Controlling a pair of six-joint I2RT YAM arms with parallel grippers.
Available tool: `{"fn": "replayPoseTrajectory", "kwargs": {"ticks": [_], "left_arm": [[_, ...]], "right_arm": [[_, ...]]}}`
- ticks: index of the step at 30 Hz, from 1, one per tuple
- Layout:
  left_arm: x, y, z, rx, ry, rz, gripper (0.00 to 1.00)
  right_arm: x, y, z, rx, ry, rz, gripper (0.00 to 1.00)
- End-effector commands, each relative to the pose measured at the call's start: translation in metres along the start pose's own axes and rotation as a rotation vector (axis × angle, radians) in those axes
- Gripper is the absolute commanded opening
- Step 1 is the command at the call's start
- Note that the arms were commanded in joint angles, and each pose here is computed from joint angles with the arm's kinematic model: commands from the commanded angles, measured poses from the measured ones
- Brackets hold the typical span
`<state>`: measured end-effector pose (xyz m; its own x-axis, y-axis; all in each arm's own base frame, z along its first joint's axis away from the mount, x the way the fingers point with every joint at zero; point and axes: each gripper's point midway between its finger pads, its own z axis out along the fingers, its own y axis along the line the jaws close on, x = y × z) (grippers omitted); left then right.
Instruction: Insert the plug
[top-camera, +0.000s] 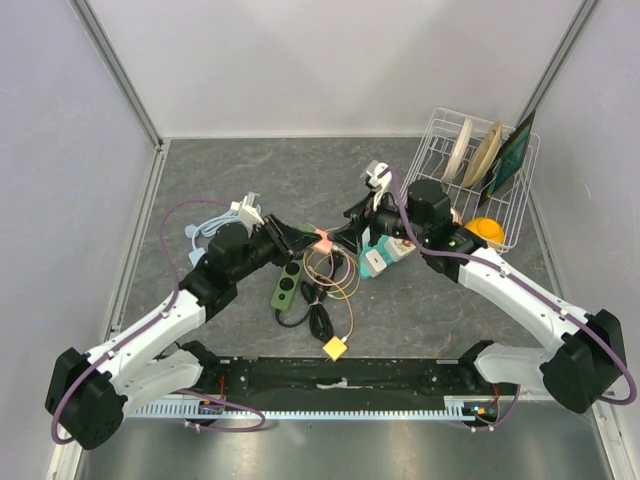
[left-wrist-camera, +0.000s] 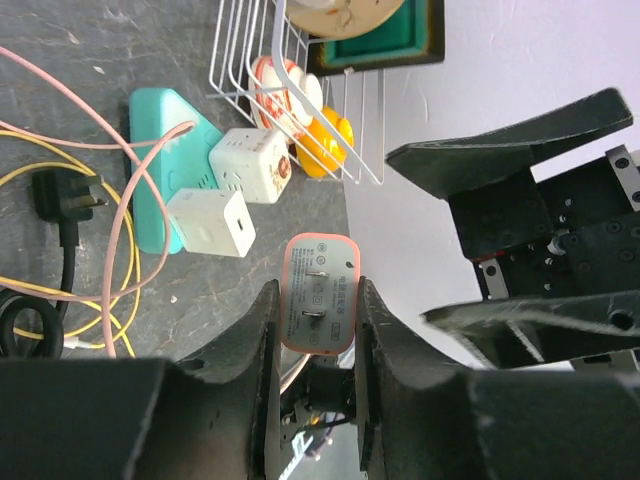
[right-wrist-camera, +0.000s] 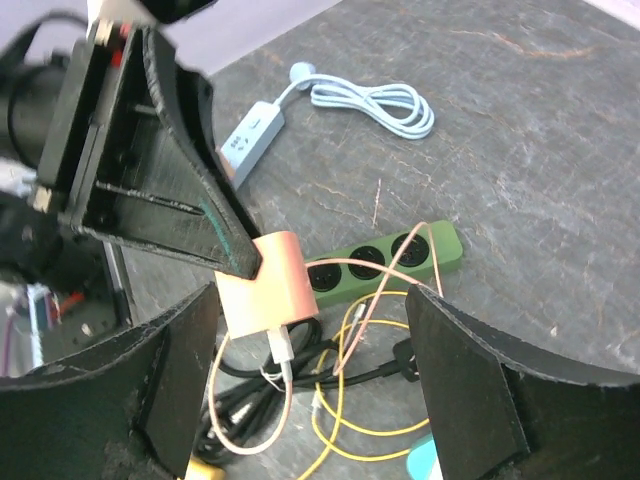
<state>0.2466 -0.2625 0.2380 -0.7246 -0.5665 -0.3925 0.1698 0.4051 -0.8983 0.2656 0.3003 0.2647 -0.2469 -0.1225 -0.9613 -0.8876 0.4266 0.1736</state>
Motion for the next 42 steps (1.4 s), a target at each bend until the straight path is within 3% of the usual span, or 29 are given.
{"fn": "replayPoseTrajectory", "kwargs": {"ticks": [1, 7, 12, 23, 38, 41, 42], "left_arm": [[-0.03, -0.025, -0.01, 0.119, -0.162, -0.103, 0.02], [-0.037, -0.031, -0.016, 0.196, -0.217, -0.171, 0.02], [-0.038, -0.031, -0.019, 0.249, -0.238, -0.241, 0.02], [-0.04, -0.039, -0.015, 0.31, -0.236, -0.265, 0.02], [-0.041, -0.045, -0.007, 0.346, -0.232, -0.246, 0.02], [-0.042, -0.047, -0.007, 0.351, -0.233, -0.228, 0.02], [-0.041, -0.046, -0.007, 0.347, -0.23, -0.222, 0.02]], "right_arm": [[-0.041, 0.001, -0.012, 0.081, -0.187, 0.27, 0.83], [-0.039, -0.001, -0.015, 0.109, -0.257, 0.482, 0.79], [-0.038, 0.009, -0.009, 0.008, -0.341, 0.69, 0.74], [-0.02, 0.017, 0.008, -0.098, -0.306, 0.853, 0.7], [-0.03, 0.027, 0.012, -0.213, -0.343, 0.901, 0.43], [-0.03, 0.027, 0.013, -0.216, -0.339, 0.906, 0.34], [-0.03, 0.027, 0.013, -0.216, -0.34, 0.905, 0.26]]}}
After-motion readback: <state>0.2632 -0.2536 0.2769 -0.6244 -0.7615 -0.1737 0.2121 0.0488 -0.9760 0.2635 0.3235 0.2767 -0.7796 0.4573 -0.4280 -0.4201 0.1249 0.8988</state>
